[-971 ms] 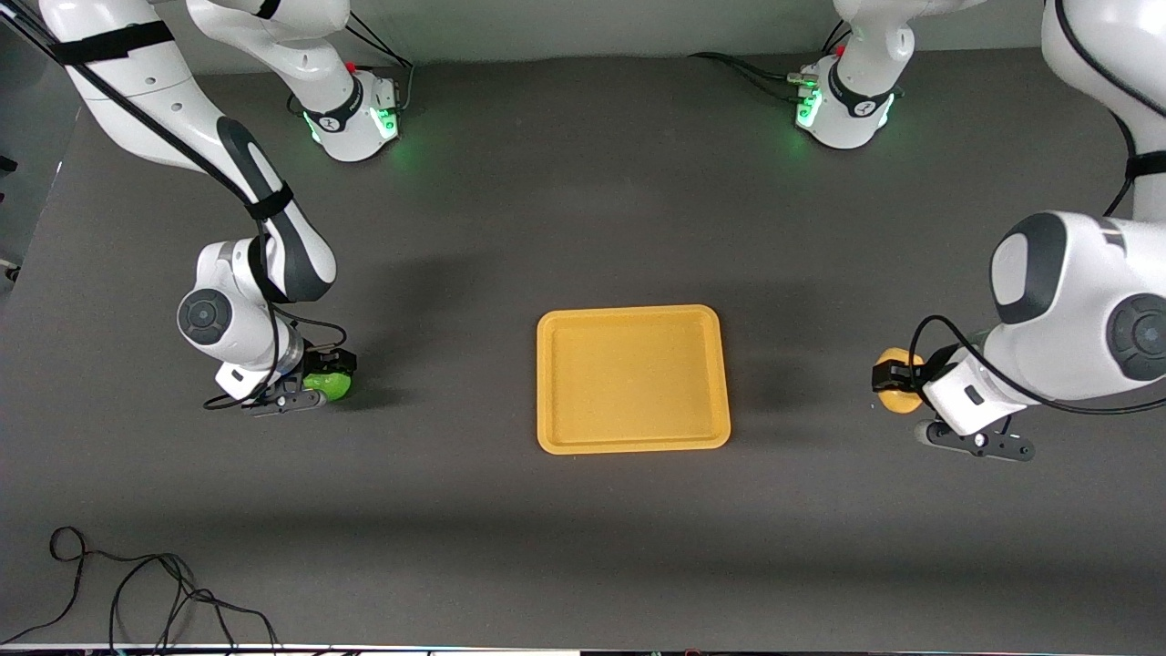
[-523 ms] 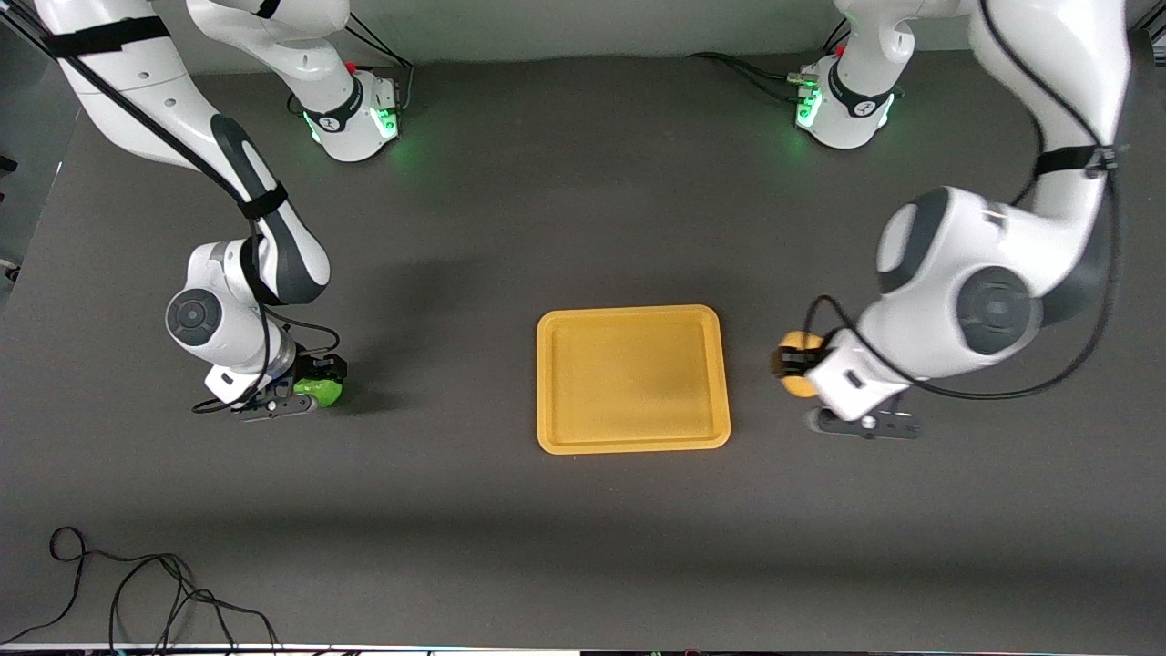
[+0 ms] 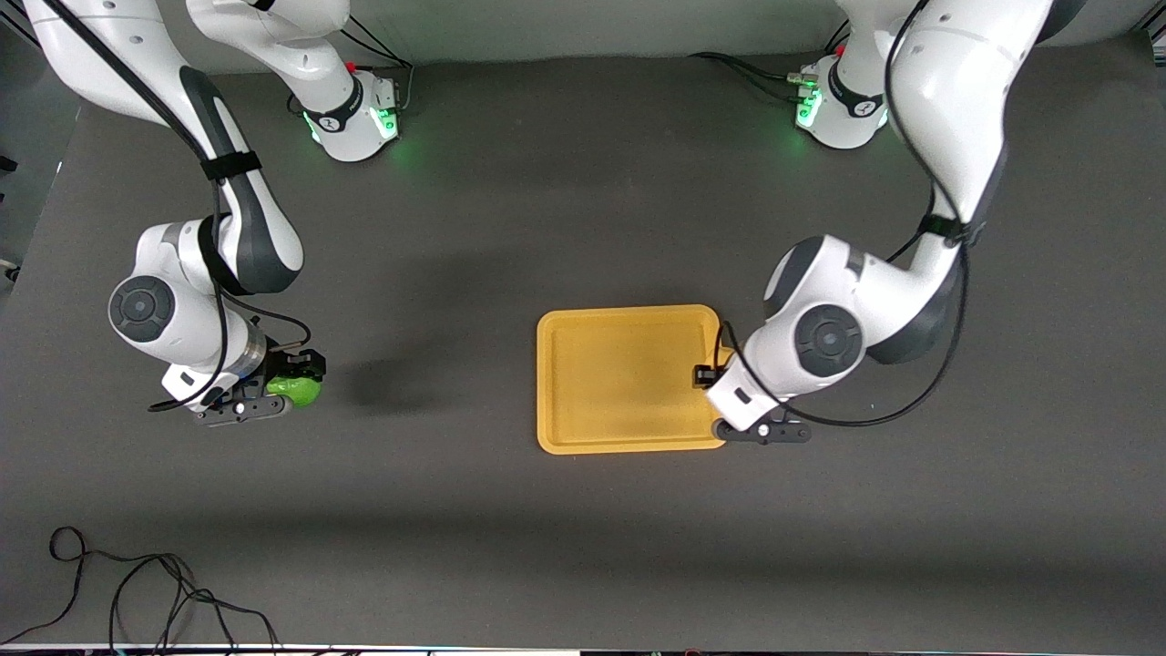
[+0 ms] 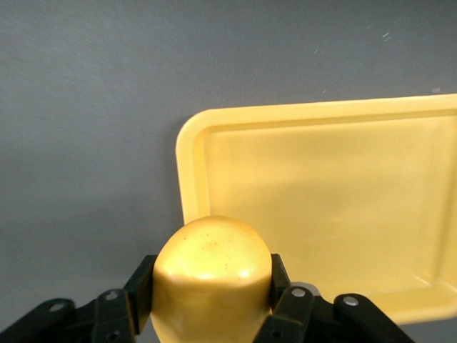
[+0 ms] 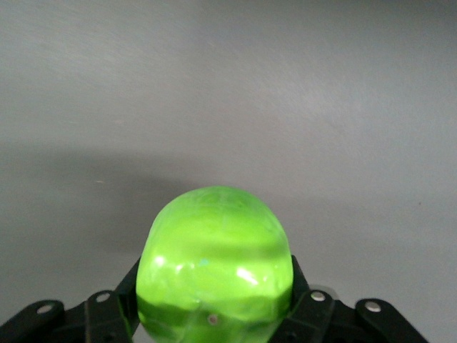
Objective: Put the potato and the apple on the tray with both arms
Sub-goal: 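Carry the potato to the tray while the right gripper lifts the apple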
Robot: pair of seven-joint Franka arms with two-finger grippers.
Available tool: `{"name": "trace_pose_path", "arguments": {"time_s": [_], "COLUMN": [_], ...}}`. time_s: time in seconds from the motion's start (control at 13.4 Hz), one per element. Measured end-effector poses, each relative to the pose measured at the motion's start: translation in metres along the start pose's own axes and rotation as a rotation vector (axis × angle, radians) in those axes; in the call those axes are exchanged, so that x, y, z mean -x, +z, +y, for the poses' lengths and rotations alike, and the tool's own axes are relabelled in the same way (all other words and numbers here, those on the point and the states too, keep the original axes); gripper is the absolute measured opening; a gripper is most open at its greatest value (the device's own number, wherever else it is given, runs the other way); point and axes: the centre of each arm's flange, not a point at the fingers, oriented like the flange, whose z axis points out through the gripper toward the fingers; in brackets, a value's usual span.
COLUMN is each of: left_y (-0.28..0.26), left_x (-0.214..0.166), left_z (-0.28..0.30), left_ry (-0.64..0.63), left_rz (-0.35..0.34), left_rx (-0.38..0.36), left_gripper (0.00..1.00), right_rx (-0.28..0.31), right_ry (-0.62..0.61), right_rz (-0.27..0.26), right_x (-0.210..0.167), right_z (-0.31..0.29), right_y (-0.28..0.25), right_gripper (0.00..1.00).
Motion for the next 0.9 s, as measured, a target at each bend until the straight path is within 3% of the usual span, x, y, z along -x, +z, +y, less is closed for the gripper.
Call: {"name": "trace_pose_path", "arguments": {"time_s": [0.37,0.6,0.9], "left_y": [0.081,0.099,0.103], "left_x": [0.025,0.039,0.044], "left_z": [0.028,0.032,0.038], "left_ry": [-0.021,-0.025,-0.054], "left_rz": [-0.038,-0.066,-0.042], "left_rx": [-0.046,-0.066,-0.099], "left_gripper": [0.66,0.66,0.66], "right_rx": [-0.040,-0.043,-0.055], "right_ry": [-0.023,0.011,0.049], "right_rz": [0.004,0.012,0.065], "right_x": [-0.012,-0.011,-0.021], "right_z": [-0.053,-0.099,-0.160], "right_y": [-0.032,-0.038,-0.063], "right_gripper": [0.77,0.77,0.77]}}
